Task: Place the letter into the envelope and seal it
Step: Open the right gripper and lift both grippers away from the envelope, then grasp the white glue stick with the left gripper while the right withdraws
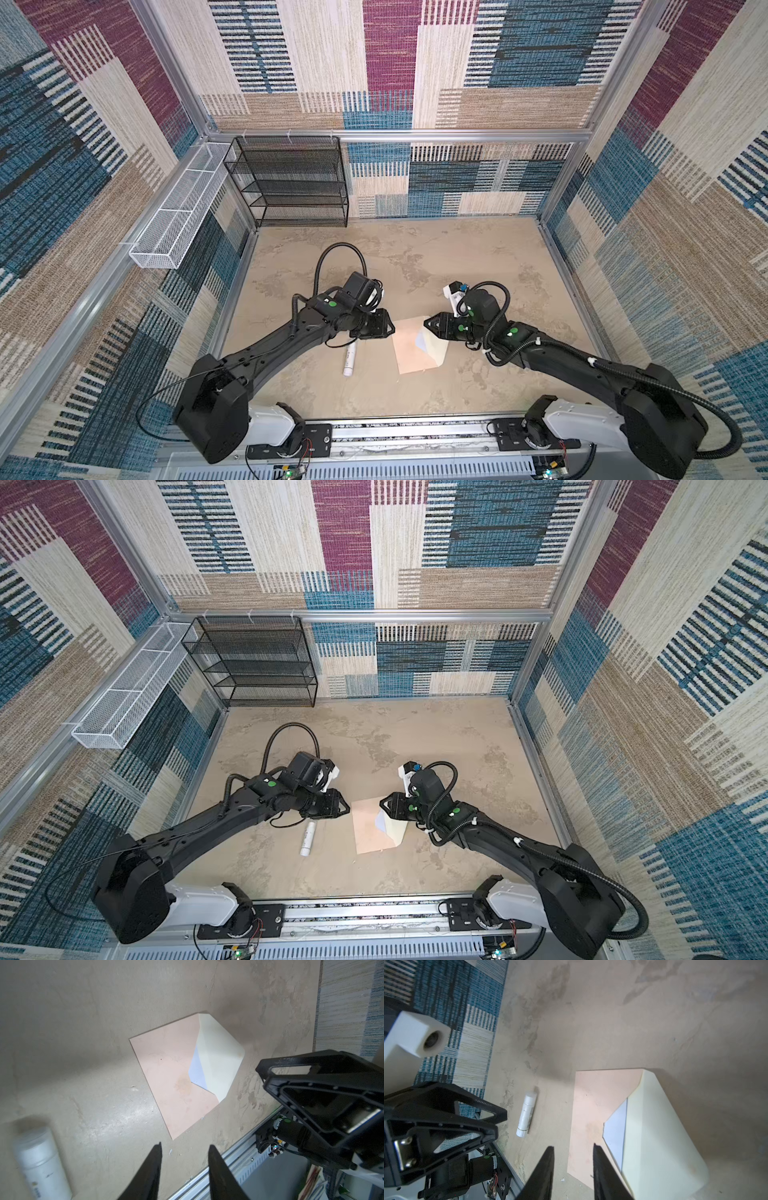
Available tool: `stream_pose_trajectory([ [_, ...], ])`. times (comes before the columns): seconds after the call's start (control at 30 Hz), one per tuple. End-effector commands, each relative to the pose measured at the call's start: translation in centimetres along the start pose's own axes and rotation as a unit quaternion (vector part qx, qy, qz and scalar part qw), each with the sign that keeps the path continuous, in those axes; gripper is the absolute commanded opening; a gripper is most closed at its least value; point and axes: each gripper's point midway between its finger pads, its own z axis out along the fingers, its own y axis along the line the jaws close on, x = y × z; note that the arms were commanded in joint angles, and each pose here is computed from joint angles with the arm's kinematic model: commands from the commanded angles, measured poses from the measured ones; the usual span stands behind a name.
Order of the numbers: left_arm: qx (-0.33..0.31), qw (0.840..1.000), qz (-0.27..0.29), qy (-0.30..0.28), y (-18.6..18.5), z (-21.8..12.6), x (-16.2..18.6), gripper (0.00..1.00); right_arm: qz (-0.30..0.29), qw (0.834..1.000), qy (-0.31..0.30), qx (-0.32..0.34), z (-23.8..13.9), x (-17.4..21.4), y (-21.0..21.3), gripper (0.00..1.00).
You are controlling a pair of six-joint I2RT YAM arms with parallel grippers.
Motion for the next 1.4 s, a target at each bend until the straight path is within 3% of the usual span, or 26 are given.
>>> stream_pose_trajectory([
  [0.0,-0.097,0.995,0.009,0.006,3.2,-2.3,1.2,0.42,-0.076,0.994,-0.070,-0.043,-1.6,-2.2,2.4,0.35],
  [0.2,-0.177,0.984,-0.010,-0.008,6.3,-5.7,2.9,0.48,-0.191,0.966,-0.140,-0.100,-4.2,-1.7,5.4,0.34],
  [0.33,-0.235,0.972,-0.029,0.008,8.9,-6.7,5.0,0.54,-0.244,0.950,-0.148,-0.125,-4.4,-0.4,7.0,0.35],
  [0.5,-0.257,0.963,-0.040,0.064,10.6,-5.0,7.3,0.60,-0.324,0.926,-0.133,-0.143,-3.5,2.6,9.1,0.36],
  [0.73,-0.238,0.967,-0.042,0.082,10.9,-2.3,7.2,0.67,-0.380,0.903,-0.113,-0.167,-2.4,6.1,10.1,0.39],
  [0.93,-0.231,0.965,-0.058,0.109,12.0,0.1,7.4,0.61,-0.387,0.904,-0.086,-0.162,-0.9,7.5,10.0,0.40],
  [1.37,-0.247,0.956,-0.058,0.144,13.4,1.8,7.1,0.41,-0.376,0.912,-0.075,-0.148,0.0,8.3,8.8,0.40],
])
